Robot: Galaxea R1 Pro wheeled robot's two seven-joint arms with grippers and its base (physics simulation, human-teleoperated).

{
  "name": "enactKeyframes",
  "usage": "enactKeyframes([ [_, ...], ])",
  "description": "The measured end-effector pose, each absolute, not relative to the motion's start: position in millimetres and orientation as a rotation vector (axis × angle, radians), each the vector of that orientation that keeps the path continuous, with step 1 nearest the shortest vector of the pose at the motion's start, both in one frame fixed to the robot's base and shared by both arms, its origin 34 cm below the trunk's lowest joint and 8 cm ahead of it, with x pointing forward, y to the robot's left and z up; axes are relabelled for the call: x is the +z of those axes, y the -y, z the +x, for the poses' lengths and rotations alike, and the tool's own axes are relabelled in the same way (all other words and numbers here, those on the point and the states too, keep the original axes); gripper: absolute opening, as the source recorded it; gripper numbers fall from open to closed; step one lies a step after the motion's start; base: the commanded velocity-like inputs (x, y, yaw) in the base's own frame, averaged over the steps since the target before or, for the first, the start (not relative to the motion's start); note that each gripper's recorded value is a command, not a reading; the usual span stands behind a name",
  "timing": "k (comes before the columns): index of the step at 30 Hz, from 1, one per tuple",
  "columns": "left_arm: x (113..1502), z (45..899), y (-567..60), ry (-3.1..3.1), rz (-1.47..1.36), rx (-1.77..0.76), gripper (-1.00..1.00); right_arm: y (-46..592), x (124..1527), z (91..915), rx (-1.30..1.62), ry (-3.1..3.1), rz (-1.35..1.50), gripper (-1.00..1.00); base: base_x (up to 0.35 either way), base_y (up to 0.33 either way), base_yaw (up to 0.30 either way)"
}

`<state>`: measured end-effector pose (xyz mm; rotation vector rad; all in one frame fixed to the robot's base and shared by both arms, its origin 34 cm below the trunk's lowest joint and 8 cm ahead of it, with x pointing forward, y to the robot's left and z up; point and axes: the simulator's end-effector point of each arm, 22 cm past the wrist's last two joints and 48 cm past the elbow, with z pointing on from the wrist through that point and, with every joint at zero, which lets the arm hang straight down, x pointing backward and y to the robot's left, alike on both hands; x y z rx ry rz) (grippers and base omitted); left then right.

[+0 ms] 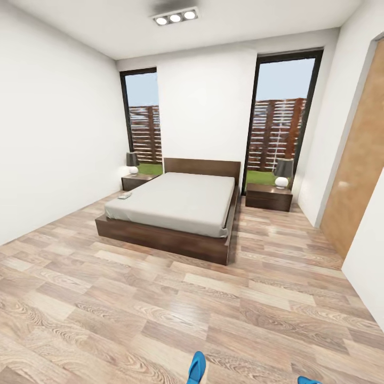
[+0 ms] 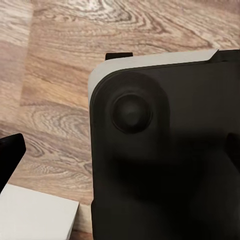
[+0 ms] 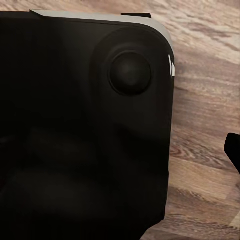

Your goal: In the bedroom, move the book from the bed onto either nightstand, and place the two sandals side by side next to the bed.

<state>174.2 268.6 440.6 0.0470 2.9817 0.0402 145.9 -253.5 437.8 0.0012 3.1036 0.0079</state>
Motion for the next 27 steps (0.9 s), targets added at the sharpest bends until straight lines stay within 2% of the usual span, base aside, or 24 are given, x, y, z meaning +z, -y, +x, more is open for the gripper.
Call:
enactKeyframes([
  [14,440.6,174.2,-268.2,-2.982,0.047,0.039,1.0,253.4,437.8,146.0,0.008,-3.103,0.001,1.0,0.019,0.017,-0.086],
  [27,440.6,174.2,-268.5,-2.982,0.047,0.04,1.0,249.5,437.8,145.9,0.016,-3.104,0.0,1.0,0.016,0.014,-0.019],
])
